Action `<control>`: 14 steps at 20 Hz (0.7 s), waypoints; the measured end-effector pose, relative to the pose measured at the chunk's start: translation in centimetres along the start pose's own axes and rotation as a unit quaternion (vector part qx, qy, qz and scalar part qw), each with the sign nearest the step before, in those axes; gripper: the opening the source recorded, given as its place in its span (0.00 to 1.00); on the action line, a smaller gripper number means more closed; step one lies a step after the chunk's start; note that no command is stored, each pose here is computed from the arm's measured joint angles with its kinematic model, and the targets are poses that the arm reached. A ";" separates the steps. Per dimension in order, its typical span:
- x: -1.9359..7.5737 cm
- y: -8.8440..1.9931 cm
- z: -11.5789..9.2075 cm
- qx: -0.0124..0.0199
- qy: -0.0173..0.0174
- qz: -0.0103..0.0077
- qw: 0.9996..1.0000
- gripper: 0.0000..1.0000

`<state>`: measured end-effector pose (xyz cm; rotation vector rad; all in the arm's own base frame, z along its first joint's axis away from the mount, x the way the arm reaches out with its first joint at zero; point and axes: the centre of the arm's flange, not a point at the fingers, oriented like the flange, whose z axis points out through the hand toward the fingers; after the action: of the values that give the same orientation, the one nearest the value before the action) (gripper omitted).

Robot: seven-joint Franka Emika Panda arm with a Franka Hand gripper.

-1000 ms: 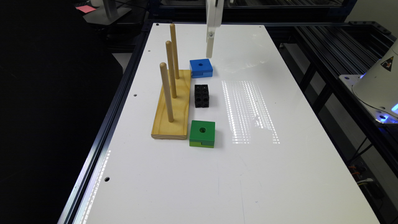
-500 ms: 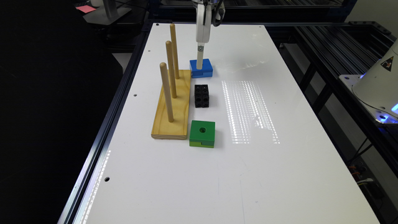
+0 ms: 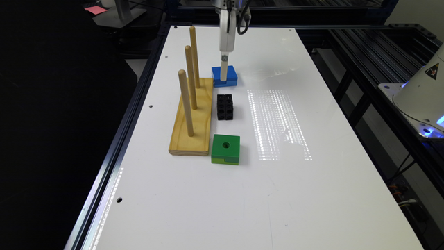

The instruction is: Pick up blue block.

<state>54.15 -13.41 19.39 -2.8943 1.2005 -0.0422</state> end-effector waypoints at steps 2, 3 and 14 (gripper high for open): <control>-0.05 0.0 0.2 0.000 -0.001 0.000 1.000 1.00; -0.08 -0.1 0.2 0.000 -0.001 -0.001 1.000 1.00; -0.43 -0.3 2.4 0.001 -0.003 -0.003 1.000 1.00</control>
<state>54.13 -12.89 17.01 -2.8938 1.1906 -0.0344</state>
